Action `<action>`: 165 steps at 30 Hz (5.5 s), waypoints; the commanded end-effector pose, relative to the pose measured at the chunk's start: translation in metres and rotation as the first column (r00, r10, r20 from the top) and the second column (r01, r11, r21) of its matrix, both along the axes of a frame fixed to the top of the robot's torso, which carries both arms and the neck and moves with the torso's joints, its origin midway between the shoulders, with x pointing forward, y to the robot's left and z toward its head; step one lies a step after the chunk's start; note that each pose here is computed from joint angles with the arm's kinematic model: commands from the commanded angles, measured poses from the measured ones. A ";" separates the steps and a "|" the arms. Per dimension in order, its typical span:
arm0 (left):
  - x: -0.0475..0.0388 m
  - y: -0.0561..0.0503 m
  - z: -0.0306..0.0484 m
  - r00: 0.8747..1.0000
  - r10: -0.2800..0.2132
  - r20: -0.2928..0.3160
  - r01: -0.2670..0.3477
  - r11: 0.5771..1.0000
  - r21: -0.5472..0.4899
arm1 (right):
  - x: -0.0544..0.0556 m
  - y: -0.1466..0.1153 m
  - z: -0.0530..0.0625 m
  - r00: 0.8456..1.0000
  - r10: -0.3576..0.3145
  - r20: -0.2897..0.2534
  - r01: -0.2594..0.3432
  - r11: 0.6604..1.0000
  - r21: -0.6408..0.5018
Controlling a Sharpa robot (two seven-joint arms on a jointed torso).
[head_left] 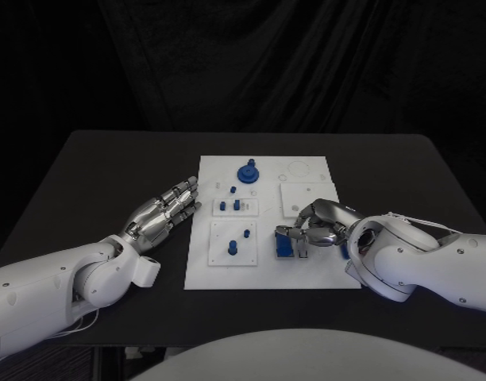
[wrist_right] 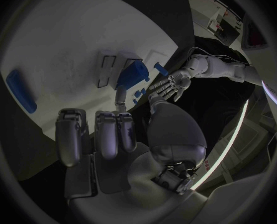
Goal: Assemble the parts on the task board
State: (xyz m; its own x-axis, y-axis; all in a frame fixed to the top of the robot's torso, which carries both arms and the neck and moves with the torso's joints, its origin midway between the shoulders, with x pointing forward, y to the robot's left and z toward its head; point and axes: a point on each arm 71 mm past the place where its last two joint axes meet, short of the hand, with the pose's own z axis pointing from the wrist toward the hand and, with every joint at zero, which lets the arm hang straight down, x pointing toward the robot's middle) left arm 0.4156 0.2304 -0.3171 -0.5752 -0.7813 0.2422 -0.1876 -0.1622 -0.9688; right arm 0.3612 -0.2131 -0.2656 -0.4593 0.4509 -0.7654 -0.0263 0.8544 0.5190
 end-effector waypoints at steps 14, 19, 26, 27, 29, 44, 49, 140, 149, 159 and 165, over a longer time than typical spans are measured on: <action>-0.0014 -0.003 -0.0008 1.000 -0.010 -0.004 0.010 1.000 -0.016 | -0.016 0.000 0.003 0.993 0.095 0.064 -0.098 0.994 0.042; -0.0017 -0.002 -0.0008 1.000 -0.009 -0.005 0.009 1.000 -0.016 | -0.019 -0.002 -0.001 0.994 0.100 0.038 -0.101 0.994 0.031; -0.0017 -0.002 -0.0010 1.000 -0.010 -0.006 0.010 1.000 -0.015 | -0.019 -0.004 -0.006 0.995 0.099 0.015 -0.100 0.995 0.015; -0.0017 -0.003 -0.0010 1.000 -0.010 -0.006 0.010 1.000 -0.015 | -0.019 -0.004 -0.007 0.995 0.099 0.013 -0.099 0.995 0.013; -0.0017 -0.003 -0.0010 1.000 -0.011 -0.007 0.011 1.000 -0.015 | -0.018 -0.005 -0.008 0.995 0.097 0.012 -0.097 0.995 0.010; -0.0019 -0.004 -0.0014 1.000 -0.016 -0.011 0.015 1.000 -0.015 | -0.014 -0.005 -0.013 0.995 0.100 0.000 -0.100 0.995 -0.005; -0.0019 -0.004 -0.0015 1.000 -0.016 -0.013 0.016 1.000 -0.014 | -0.015 -0.004 -0.014 0.994 0.108 -0.006 -0.108 0.994 -0.006; -0.0092 0.003 0.0159 0.991 0.036 0.129 -0.034 0.999 -0.016 | -0.004 -0.082 -0.001 0.994 -0.093 -0.062 0.059 0.906 -0.418; -0.0081 0.002 0.0138 0.993 0.025 0.115 -0.024 1.000 -0.011 | -0.006 -0.083 -0.006 0.993 -0.089 -0.082 0.046 0.903 -0.428; -0.0071 -0.001 0.0114 0.995 0.011 0.101 -0.010 1.000 -0.011 | -0.007 -0.080 -0.010 0.992 -0.068 -0.106 0.015 0.901 -0.435; -0.0064 -0.002 0.0102 0.995 0.005 0.095 -0.004 1.000 -0.010 | -0.007 -0.075 -0.012 0.992 -0.048 -0.118 -0.008 0.901 -0.433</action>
